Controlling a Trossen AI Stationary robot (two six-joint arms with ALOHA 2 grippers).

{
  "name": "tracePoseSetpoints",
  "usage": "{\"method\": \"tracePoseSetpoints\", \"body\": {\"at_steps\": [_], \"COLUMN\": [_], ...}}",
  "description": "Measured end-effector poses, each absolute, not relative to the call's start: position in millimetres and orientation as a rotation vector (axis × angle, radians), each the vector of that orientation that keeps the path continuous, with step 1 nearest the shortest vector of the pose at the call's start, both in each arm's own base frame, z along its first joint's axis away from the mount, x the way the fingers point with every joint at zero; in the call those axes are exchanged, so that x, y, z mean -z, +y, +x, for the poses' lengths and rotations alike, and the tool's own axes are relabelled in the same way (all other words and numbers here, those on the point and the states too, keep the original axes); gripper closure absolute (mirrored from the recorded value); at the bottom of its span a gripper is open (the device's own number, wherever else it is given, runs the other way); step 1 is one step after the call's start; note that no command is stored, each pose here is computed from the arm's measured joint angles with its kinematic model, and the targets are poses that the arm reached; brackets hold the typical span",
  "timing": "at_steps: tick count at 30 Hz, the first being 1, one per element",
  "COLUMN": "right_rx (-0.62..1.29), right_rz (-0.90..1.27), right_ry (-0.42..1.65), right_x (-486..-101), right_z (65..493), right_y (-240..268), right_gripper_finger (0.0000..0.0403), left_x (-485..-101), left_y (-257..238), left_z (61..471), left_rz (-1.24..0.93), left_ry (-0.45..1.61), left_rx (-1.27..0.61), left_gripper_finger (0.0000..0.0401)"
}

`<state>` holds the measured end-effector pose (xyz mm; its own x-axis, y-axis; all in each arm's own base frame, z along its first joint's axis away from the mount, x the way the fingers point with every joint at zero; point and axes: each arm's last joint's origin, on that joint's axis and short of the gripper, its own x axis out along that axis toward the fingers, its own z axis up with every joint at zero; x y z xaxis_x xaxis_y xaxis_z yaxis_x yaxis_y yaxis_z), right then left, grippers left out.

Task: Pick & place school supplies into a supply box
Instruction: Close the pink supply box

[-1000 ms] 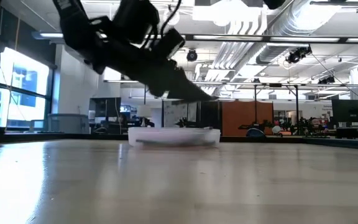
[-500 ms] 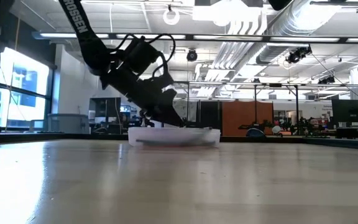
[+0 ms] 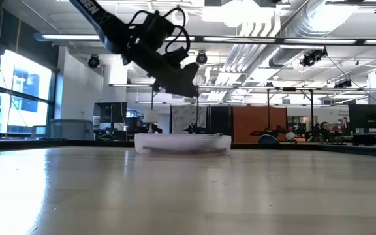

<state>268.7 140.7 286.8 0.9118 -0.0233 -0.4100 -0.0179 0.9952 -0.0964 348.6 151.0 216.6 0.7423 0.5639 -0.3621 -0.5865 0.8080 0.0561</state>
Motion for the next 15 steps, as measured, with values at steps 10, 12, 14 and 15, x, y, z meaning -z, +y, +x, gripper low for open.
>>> {"method": "tracePoseSetpoints", "body": {"at_steps": [10,12,14,15], "right_rx": [-0.034,-0.037,-0.032,-0.026], "right_rz": [-0.029,0.048,0.110,0.124], "right_ry": [0.323,0.322,0.315,0.305], "right_x": [-297.8,-298.2,-299.1,-300.1], "right_z": [285.5,287.2,288.7,289.6], "right_y": [120.4,117.6,115.2,113.7], "right_gripper_finger": [0.0290,0.0290,0.0290,0.0290], "left_x": [-230.6,-229.6,-227.1,-225.6], "left_y": [212.3,225.6,236.2,240.5], "left_z": [317.4,307.6,298.1,295.0], "left_rz": [-0.372,-0.464,-0.554,-0.569], "left_ry": [0.590,0.578,0.578,0.576], "left_rx": [-0.886,-0.875,-0.840,-0.835], "left_gripper_finger": [0.0382,0.0369,0.0365,0.0368]}}
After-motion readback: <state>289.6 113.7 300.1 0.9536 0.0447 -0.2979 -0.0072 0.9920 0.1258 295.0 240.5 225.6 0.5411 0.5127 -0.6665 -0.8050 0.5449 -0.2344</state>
